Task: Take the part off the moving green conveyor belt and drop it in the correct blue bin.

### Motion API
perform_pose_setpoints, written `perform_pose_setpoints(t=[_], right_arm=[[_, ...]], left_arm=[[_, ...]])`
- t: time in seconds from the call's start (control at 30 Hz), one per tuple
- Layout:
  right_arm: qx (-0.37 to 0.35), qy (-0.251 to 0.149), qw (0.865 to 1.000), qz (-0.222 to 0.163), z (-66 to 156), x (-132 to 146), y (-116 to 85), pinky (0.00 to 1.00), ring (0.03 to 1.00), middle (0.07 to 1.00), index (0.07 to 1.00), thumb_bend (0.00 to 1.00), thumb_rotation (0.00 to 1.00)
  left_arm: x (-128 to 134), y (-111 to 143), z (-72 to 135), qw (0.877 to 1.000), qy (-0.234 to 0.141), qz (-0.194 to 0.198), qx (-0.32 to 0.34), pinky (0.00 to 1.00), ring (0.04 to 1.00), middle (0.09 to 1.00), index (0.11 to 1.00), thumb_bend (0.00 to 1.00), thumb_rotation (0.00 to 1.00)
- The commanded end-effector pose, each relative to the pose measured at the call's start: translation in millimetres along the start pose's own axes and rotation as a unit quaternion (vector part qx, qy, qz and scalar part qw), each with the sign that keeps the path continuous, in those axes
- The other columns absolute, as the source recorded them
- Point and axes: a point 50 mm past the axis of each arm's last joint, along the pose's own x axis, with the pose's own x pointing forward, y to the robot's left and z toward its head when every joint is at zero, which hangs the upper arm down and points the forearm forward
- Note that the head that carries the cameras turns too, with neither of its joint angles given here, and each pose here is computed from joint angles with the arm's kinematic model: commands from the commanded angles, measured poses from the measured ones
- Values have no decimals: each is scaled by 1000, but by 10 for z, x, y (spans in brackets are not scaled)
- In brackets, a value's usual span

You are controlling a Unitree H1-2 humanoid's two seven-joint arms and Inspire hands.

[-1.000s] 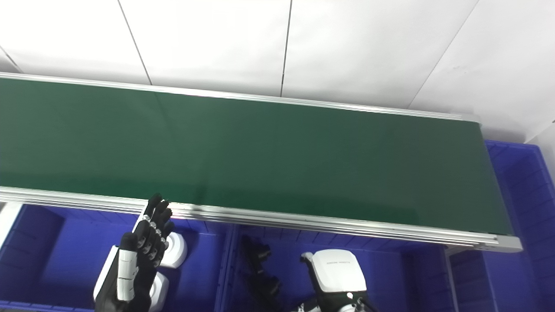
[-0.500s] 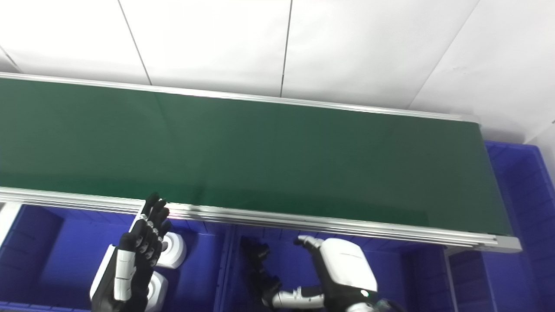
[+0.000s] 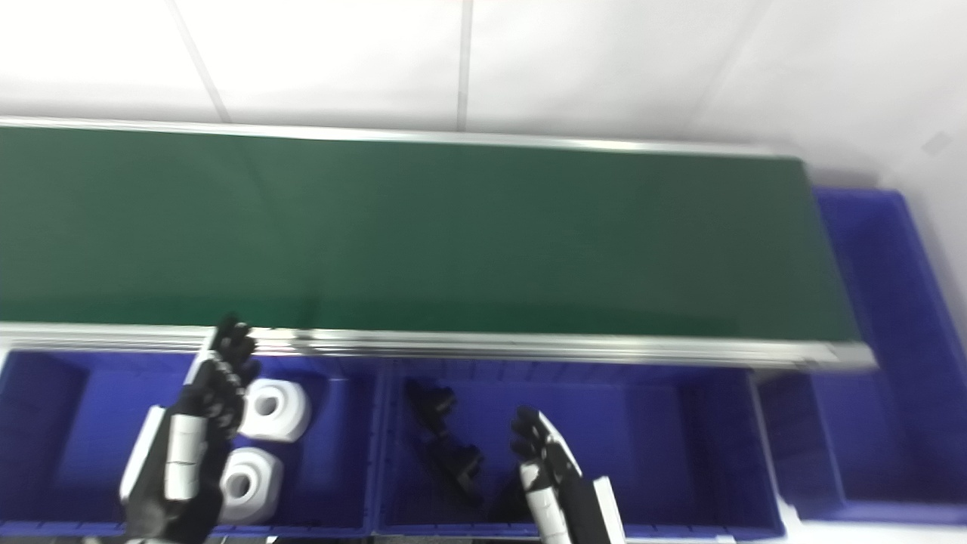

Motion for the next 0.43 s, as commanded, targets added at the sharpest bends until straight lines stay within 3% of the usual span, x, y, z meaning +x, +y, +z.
perform_pose_setpoints(t=[0.0, 0.2, 0.4], right_arm=[[46, -89, 995, 5, 211, 241, 334, 829, 871, 894, 909, 905, 998], [34, -99, 994, 14, 203, 294, 368, 814, 872, 907, 921, 880, 992], [28, -94, 995, 14, 178, 274, 323, 803, 868, 907, 918, 872, 988]], left_arm=[[5, 17, 128, 1000, -23, -11, -5, 1000, 1000, 1000, 1000, 683, 937], [21, 29, 112, 1000, -21, -12, -14, 1000, 1000, 1000, 1000, 649, 935], [22, -15, 104, 1000, -19, -12, -10, 1000, 1000, 1000, 1000, 696, 919]])
